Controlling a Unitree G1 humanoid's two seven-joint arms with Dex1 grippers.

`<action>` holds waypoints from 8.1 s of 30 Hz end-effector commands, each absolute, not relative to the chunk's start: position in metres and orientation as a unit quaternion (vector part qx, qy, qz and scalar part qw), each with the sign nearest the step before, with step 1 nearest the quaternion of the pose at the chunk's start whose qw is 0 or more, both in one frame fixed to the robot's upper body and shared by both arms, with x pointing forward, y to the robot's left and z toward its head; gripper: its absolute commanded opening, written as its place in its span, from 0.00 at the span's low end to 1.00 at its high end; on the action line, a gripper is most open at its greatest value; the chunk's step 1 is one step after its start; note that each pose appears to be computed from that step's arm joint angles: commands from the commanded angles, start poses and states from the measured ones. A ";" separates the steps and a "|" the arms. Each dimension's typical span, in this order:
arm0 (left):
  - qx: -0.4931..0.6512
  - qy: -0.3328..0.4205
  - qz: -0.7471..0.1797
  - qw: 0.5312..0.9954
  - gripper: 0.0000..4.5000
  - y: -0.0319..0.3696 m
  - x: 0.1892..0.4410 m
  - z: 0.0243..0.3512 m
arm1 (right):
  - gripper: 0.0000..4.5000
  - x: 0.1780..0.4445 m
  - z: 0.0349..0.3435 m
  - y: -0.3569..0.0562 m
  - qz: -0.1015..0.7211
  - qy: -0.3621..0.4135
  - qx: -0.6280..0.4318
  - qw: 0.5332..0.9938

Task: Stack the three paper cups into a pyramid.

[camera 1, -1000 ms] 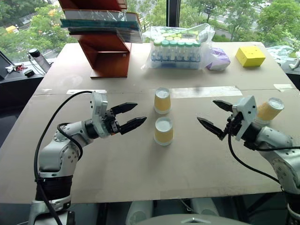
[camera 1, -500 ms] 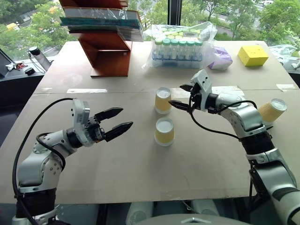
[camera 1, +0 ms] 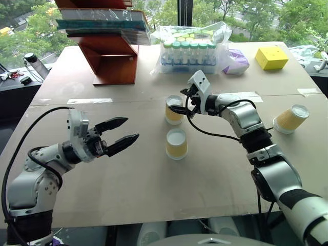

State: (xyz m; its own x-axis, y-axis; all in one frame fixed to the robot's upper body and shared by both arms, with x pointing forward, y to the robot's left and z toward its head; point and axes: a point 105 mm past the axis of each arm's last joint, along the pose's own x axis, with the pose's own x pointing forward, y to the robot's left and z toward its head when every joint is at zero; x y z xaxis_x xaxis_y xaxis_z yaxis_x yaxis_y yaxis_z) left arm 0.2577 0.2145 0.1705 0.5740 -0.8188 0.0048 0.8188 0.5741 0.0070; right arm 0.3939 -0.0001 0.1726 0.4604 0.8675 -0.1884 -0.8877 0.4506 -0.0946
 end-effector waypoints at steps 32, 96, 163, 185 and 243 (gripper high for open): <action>0.035 -0.040 -0.520 0.852 1.00 0.181 0.260 0.193 | 0.50 0.335 0.253 -0.066 0.538 -0.020 -0.146 0.830; 0.047 0.014 -0.617 0.786 1.00 0.184 0.248 0.207 | 0.50 0.251 0.145 -0.067 0.517 0.064 -0.142 0.842; 0.044 -0.021 -0.659 0.751 1.00 0.173 0.236 0.213 | 0.98 0.326 0.158 -0.331 -0.105 0.042 -0.033 0.993; 0.029 -0.011 -0.605 0.796 1.00 0.201 0.241 0.200 | 0.44 0.288 0.255 -0.154 0.369 -0.088 -0.050 0.924; -0.034 0.003 -0.527 0.849 1.00 0.210 0.261 0.159 | 0.98 0.205 0.199 -0.168 0.438 0.031 -0.147 0.886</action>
